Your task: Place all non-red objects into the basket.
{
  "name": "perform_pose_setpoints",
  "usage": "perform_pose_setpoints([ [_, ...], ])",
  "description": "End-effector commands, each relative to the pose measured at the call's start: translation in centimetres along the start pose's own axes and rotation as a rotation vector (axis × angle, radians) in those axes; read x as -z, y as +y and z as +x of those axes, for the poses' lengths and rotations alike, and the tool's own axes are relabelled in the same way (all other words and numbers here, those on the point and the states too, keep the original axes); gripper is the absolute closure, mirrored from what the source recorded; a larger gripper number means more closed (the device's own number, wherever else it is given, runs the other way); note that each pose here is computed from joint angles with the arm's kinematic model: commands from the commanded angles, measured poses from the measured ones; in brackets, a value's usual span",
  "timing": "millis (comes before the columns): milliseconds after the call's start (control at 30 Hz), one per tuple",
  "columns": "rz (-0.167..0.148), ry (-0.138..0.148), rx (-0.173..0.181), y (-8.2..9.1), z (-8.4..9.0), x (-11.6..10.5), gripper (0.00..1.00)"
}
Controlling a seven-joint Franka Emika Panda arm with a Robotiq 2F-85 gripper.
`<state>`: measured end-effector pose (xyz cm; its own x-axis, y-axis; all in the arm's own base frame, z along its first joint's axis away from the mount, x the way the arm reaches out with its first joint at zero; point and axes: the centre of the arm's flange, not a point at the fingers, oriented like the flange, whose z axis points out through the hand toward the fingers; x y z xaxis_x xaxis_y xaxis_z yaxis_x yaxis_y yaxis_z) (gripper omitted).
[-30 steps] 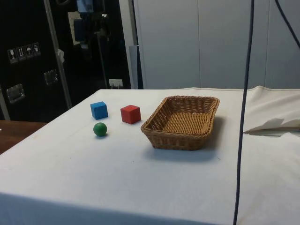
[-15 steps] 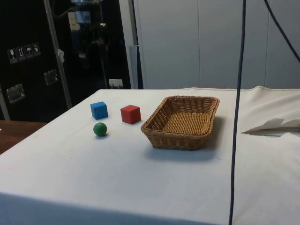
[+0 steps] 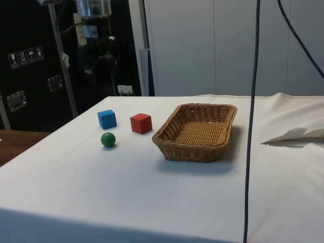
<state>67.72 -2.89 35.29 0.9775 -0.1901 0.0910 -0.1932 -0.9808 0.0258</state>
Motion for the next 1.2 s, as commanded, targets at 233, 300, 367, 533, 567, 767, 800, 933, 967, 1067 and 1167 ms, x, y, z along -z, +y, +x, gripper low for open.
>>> perform_pose_setpoints([
  [233,0.0,0.017,-0.04,0.4,1.0,-2.3,0.0],
  [300,-0.001,0.019,-0.042,0.3,1.1,-2.5,0.0],
  [367,-0.005,0.023,-0.049,0.5,1.7,-3.2,0.0],
  [533,-0.011,0.03,-0.055,0.6,3.0,-4.5,0.0],
  [567,-0.017,0.029,-0.053,0.6,2.8,-4.2,0.0],
  [767,-0.016,0.032,-0.068,1.1,4.1,-5.6,0.0],
  [800,-0.017,0.031,-0.071,1.2,4.2,-5.8,0.0],
  [933,-0.022,0.028,-0.09,1.5,4.3,-6.4,0.0],
  [967,-0.023,0.026,-0.097,1.7,4.3,-6.6,0.0],
  [1067,-0.026,0.021,-0.121,1.8,4.3,-7.3,0.0],
  [1167,-0.033,0.017,-0.12,1.8,4.2,-7.3,0.0],
])
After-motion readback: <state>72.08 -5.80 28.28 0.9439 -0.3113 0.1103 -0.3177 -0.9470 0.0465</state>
